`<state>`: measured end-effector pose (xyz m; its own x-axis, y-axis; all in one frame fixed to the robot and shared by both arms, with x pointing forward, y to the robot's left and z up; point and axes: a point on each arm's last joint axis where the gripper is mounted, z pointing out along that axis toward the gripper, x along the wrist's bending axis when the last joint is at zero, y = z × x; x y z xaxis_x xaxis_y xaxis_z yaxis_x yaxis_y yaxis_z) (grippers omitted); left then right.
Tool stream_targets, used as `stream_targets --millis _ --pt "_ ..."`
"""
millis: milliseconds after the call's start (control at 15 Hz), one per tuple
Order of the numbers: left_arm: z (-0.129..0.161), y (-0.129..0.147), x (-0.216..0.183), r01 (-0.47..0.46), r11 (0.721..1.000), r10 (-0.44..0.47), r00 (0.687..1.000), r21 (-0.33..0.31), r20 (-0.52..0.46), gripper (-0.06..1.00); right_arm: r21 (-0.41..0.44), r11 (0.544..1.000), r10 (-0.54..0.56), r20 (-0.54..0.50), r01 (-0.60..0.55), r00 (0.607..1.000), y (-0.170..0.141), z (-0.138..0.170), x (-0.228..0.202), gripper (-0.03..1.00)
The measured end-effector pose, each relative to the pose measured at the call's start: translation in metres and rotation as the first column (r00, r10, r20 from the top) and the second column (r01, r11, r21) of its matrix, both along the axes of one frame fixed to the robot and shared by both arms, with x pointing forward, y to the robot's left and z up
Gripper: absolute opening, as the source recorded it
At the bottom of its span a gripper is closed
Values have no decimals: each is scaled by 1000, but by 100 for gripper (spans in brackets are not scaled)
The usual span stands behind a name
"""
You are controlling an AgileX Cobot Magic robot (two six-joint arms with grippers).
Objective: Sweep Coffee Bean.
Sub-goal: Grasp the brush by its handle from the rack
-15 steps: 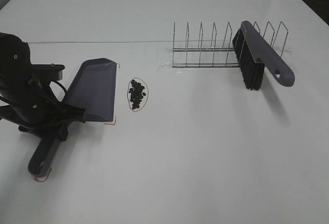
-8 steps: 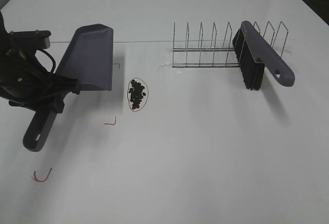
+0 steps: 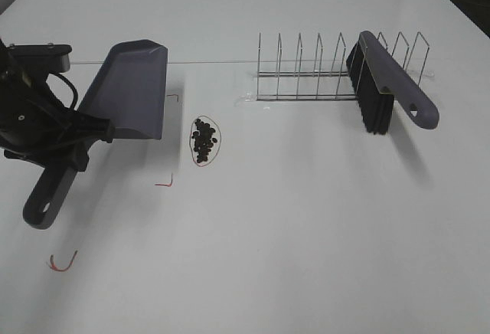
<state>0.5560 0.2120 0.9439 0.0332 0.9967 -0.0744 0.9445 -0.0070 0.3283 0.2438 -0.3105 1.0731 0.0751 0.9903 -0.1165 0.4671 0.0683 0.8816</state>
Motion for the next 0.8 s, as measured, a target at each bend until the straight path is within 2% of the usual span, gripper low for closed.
stream_targets --millis 200,333,600,667,733,800 --pt "0 0 0 0 1000 0 1000 0 -1 35 -1 1000 2 -156 -2 988 1 22 40 70" --pt "0 0 0 0 1000 0 1000 0 -1 35 -2 1000 4 -259 -5 966 1 42 85 70" --pt "0 0 0 0 1000 0 1000 0 -1 35 -14 1000 21 -371 -28 928 3 62 152 70" --pt "0 0 0 0 1000 0 1000 0 -1 35 4 999 31 -379 -32 925 5 69 170 70" --pt "0 0 0 0 1000 0 1000 0 -1 35 52 997 67 -399 -50 915 9 78 208 70" --pt "0 0 0 0 1000 0 1000 0 -1 35 63 996 81 -403 -61 912 11 80 218 70"
